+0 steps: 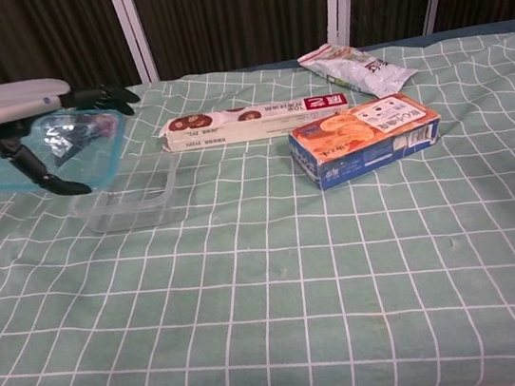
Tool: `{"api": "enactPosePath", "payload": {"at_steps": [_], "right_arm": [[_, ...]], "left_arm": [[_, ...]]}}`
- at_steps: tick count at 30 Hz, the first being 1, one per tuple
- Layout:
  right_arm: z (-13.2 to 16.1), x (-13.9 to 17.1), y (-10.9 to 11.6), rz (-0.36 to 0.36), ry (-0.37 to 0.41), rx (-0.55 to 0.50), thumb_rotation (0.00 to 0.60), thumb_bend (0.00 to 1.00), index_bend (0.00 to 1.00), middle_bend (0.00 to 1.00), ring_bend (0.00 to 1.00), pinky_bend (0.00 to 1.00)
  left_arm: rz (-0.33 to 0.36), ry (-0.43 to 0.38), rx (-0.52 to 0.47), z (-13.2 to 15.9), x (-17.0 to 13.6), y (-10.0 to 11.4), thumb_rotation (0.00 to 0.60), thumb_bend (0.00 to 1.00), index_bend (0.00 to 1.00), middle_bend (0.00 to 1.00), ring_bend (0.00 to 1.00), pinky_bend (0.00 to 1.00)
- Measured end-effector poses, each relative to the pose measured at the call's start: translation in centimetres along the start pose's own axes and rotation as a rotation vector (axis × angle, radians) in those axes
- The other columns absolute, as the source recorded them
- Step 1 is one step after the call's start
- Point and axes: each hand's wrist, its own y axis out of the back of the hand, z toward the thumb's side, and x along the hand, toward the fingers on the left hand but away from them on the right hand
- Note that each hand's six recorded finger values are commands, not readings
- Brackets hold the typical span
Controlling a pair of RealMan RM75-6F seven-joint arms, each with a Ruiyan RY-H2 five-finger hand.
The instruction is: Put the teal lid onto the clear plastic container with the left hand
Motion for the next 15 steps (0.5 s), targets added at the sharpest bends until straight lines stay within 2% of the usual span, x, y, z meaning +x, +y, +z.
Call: {"api": "enactPosePath", "payload": {"at_steps": [4,7,15], "right_arm": [[-0.3,-0.1,0.2,-0.006,-0.010,-0.007,0.600,0.19,0.00,0.00,0.00,0.00],[-0.3,-0.2,0.1,0.000,-0.013,-0.004,0.600,0.19,0.00,0.00,0.00,0.00],[-0.2,-0.4,-0.1,0.012,-0.010,-0.002,0.600,0.19,0.00,0.00,0.00,0.00]], "left_arm": [[-0.081,-0.008,0.058,0.9,2.4,-0.4,0.600,0.28,0.00,0.24,0.64,0.76],[-0.104,-0.008,0.074,1.6,4.0,-0.2,0.600,0.29,0.00,0.24,0.64,0.75],[-0.119,0.012,-0.080,2.2,5.4,0.0,0.600,0.29,0.00,0.24,0.64,0.71]]}}
